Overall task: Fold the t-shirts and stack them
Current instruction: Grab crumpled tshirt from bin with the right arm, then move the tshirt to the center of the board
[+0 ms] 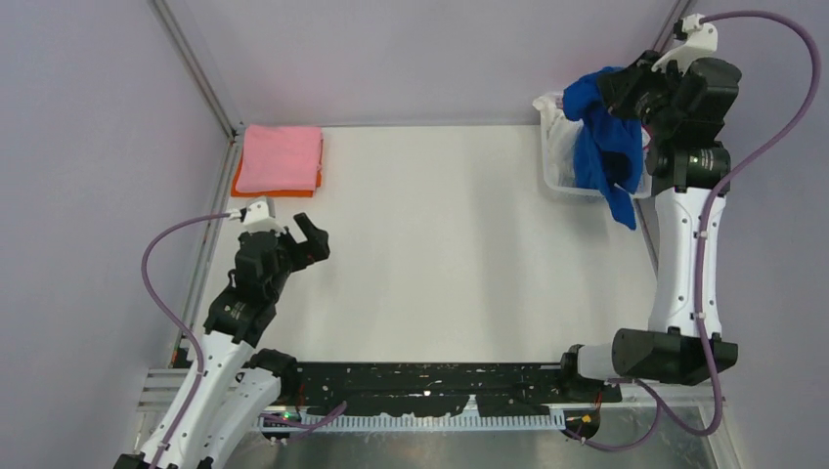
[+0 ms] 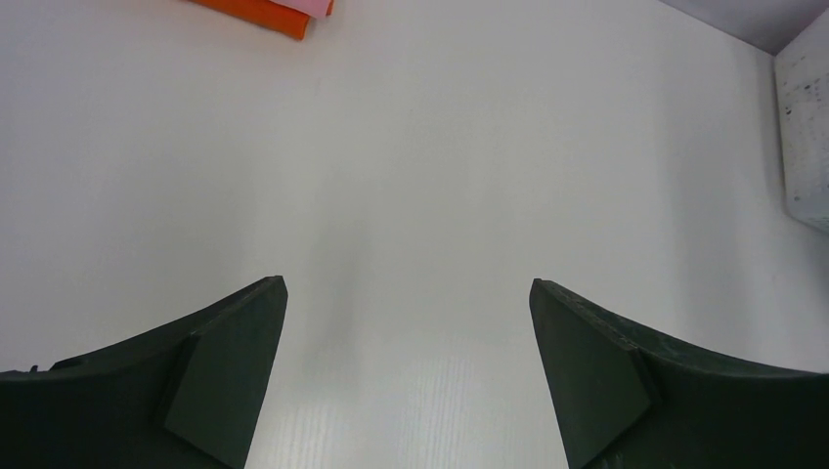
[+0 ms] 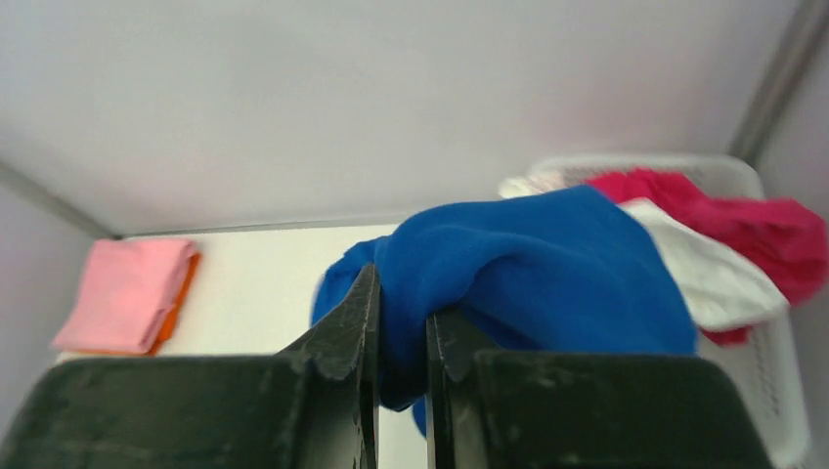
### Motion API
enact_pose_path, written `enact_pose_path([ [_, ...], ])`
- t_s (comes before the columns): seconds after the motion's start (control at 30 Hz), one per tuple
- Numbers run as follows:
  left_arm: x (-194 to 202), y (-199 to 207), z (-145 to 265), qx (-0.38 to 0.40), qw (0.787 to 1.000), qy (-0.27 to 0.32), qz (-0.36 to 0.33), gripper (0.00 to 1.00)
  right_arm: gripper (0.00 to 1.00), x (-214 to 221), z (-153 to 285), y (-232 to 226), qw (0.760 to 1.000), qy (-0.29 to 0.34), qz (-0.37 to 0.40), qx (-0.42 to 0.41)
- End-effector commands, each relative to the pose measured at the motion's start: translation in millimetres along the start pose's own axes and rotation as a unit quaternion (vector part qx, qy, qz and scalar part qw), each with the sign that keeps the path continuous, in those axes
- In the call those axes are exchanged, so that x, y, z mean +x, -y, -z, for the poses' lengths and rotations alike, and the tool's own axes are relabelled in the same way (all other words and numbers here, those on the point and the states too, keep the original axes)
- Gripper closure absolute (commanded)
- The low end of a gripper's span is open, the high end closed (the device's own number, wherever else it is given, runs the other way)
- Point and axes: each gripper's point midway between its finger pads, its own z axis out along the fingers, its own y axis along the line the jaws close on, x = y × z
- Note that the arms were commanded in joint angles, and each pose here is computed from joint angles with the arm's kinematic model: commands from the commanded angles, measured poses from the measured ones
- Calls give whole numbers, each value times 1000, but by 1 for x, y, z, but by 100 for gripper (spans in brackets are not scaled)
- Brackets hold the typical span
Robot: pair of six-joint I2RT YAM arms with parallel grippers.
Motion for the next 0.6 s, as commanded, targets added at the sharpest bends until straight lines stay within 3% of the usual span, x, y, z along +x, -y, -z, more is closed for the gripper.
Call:
enact_pose_path([
  [0.0,-13,21,5,57,998,30,23,0,95,-38,50,-118,977,50,37,-202],
  [0.17,-12,11,11,36,998,32,31,0,95,-41,103,-220,932,55,51,-355],
  [0.4,-12,2,20,17,998,38,44,0,95,-41,156,-303,854,39,37,-518],
  [0.47,-12,-2,23,8,998,38,46,0,95,-31,157,-307,847,29,32,-530],
  [0.57,-11,-9,25,-10,998,41,52,0,95,-8,143,-298,860,25,39,-508],
])
